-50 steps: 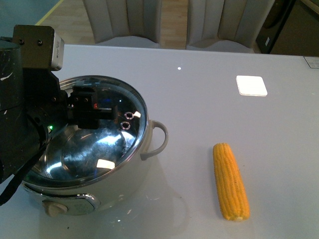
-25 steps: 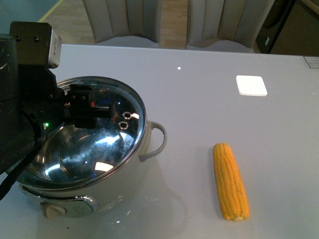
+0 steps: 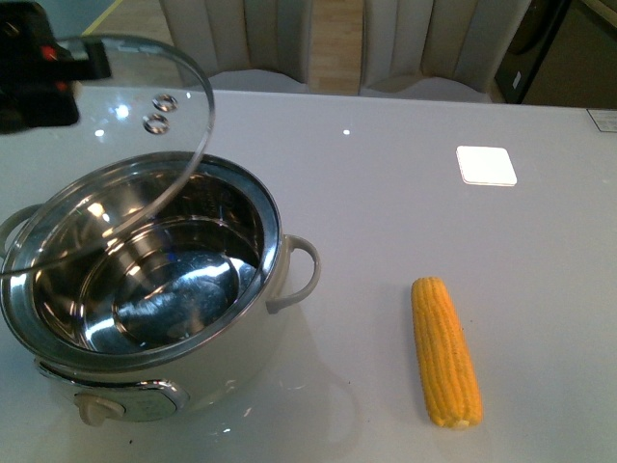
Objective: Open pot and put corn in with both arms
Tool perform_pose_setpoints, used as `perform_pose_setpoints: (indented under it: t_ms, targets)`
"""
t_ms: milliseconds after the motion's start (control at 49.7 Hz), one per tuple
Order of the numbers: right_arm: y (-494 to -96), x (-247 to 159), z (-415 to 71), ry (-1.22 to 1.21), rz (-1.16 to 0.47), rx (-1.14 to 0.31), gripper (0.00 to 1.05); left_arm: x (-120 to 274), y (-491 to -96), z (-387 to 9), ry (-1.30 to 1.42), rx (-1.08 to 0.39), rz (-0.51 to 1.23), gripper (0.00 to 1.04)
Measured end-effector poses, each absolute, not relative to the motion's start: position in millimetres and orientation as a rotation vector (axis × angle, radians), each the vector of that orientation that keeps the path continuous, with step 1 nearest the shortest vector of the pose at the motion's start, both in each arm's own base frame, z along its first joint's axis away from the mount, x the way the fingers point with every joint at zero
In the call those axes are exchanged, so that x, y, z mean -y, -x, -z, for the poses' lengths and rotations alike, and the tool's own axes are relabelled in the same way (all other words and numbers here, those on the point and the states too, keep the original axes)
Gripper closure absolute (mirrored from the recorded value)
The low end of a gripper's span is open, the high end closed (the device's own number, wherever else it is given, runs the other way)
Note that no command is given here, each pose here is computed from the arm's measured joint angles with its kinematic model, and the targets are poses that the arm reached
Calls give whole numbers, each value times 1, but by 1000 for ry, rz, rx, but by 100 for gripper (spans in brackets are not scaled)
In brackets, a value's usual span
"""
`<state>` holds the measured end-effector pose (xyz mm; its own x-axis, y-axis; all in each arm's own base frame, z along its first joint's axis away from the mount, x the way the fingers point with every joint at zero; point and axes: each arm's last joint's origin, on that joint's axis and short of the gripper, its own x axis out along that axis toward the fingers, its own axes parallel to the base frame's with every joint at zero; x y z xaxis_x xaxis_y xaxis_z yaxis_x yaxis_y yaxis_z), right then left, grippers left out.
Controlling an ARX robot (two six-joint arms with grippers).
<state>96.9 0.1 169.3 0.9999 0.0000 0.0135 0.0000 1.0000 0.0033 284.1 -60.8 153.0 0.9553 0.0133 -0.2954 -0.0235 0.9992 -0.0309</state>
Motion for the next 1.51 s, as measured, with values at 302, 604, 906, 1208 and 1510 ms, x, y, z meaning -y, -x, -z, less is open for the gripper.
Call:
perform_pose_setpoints:
  t_ms: [302, 604, 906, 1208, 1510]
  targets:
    - [-97, 0, -169, -3, 0, 14, 9, -39, -271, -158, -14, -212, -191, 62]
    - [-97, 0, -169, -3, 0, 14, 9, -155, -256, -110, -3, -260, -410, 62]
    - [-97, 0, -169, -3, 0, 14, 9, -185, -268, -47, 22, -334, -432, 62]
    - [-97, 0, -169, -3, 0, 14, 9, -184, -300, -2, 30, -366, -359, 62]
    - [-97, 0, -169, -3, 1, 14, 9, -171, -322, 32, 7, -372, -244, 62]
